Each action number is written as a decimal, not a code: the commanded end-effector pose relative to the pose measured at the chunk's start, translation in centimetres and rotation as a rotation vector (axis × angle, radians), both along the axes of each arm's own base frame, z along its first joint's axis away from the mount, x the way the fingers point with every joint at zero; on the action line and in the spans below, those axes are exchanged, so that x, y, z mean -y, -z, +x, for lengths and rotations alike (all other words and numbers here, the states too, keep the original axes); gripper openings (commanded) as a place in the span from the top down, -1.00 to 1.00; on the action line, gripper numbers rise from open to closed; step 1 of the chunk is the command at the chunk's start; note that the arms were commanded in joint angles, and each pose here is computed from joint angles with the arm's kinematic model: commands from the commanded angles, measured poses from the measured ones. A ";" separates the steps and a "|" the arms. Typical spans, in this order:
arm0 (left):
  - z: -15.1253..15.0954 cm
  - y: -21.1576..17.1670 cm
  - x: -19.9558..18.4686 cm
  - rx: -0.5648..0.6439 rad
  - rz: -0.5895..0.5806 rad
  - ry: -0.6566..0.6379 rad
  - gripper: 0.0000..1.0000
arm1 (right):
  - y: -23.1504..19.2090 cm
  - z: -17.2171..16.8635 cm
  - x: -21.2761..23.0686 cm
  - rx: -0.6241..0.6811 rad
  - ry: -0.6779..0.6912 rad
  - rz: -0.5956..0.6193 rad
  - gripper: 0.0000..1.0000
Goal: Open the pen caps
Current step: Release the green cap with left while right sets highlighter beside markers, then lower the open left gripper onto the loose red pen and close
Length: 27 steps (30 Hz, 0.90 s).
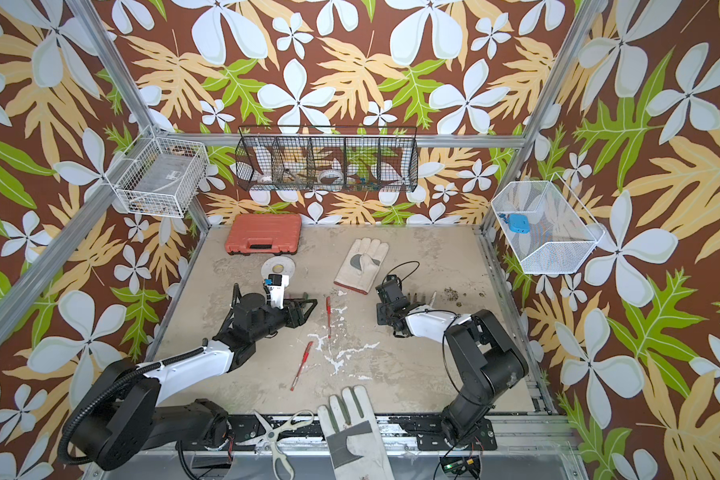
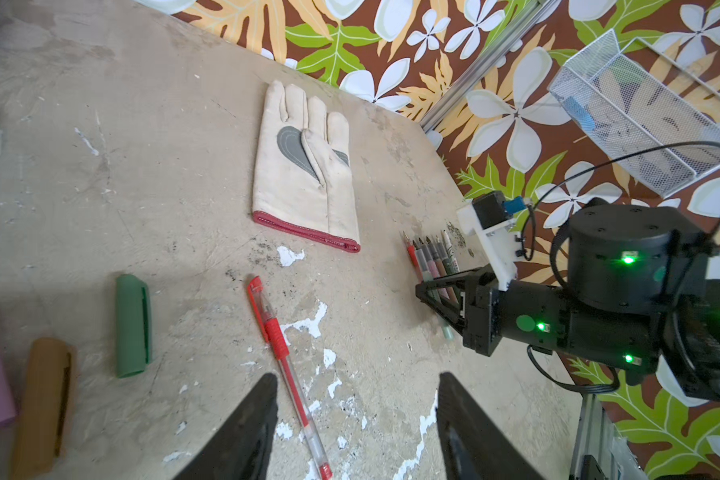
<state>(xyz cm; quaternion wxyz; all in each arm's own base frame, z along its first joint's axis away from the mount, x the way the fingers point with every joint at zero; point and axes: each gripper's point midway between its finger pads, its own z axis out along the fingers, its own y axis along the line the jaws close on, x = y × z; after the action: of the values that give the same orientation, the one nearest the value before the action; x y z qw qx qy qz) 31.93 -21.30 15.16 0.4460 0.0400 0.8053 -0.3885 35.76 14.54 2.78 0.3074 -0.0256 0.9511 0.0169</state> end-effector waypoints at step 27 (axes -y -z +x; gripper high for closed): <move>1.0 3.4 1.3 -0.174 0.246 -0.157 -0.18 | -11.0 -2.9 -0.9 0.307 -0.092 0.193 0.30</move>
<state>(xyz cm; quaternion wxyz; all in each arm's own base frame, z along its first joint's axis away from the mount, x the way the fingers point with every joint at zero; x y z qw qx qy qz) 32.85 -23.23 13.82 0.4147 0.0169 0.8517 -0.3201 33.12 15.00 13.15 0.4404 -0.0328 0.8906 0.1088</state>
